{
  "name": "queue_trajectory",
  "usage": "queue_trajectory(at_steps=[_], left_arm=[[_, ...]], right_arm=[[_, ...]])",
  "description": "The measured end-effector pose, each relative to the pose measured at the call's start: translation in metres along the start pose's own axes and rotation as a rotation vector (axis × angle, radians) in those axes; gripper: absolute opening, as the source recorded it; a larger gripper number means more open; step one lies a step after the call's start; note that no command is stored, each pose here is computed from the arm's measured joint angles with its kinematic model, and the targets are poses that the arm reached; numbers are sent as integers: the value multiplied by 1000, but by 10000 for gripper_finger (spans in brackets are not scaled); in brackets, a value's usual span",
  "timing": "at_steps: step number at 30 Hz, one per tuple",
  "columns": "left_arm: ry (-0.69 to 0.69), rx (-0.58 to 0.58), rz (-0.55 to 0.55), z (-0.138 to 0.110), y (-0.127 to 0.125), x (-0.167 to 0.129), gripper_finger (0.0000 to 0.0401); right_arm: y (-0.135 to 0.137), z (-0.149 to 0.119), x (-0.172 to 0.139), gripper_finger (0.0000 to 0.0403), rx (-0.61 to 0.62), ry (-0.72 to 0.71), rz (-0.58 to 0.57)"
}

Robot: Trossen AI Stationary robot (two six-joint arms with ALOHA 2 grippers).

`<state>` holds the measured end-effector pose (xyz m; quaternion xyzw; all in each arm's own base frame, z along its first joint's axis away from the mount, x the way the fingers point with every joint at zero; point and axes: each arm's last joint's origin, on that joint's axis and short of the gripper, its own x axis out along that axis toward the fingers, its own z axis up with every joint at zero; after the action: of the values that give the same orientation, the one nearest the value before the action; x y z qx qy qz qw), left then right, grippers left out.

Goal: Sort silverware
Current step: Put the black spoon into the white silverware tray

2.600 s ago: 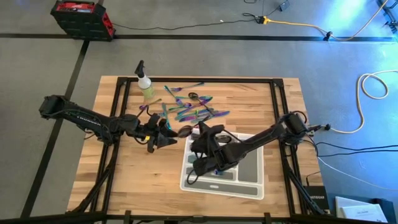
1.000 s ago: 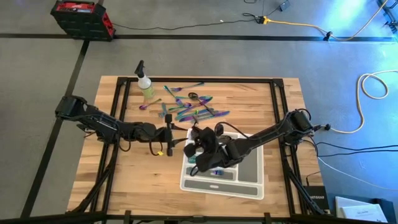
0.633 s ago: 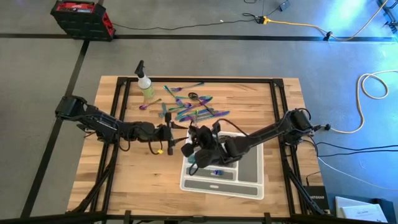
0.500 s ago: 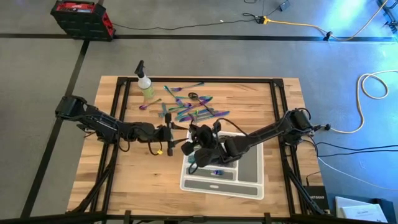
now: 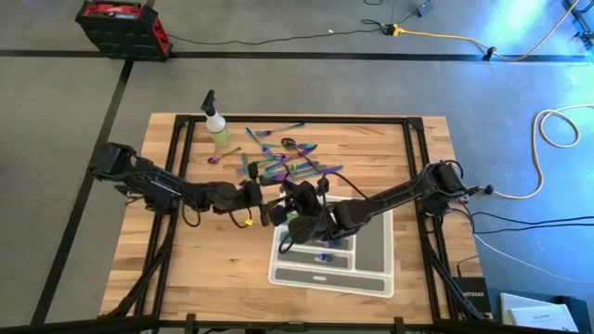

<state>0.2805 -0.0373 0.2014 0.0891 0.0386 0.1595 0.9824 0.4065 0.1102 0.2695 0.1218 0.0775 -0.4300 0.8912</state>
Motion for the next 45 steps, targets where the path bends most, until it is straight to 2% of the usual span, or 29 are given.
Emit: queue_trajectory(at_steps=[5,13,19,34,45], left_arm=[[39,-6,47,-8,-6,10,191],[31,5,106,-3,-6,13,175],[57,35,255,-3,-7,9,171],[14,32,231,2,-10,7,168],[5,30,220,3,-10,7,91]], right_arm=[[1,1,0,0,-11,-2,5],[0,0,0,0,-45,0,2],[-1,0,0,0,-53,-17,-24],[-2,0,1,0,-48,-23,-37],[-2,0,1,0,-47,-24,-38]])
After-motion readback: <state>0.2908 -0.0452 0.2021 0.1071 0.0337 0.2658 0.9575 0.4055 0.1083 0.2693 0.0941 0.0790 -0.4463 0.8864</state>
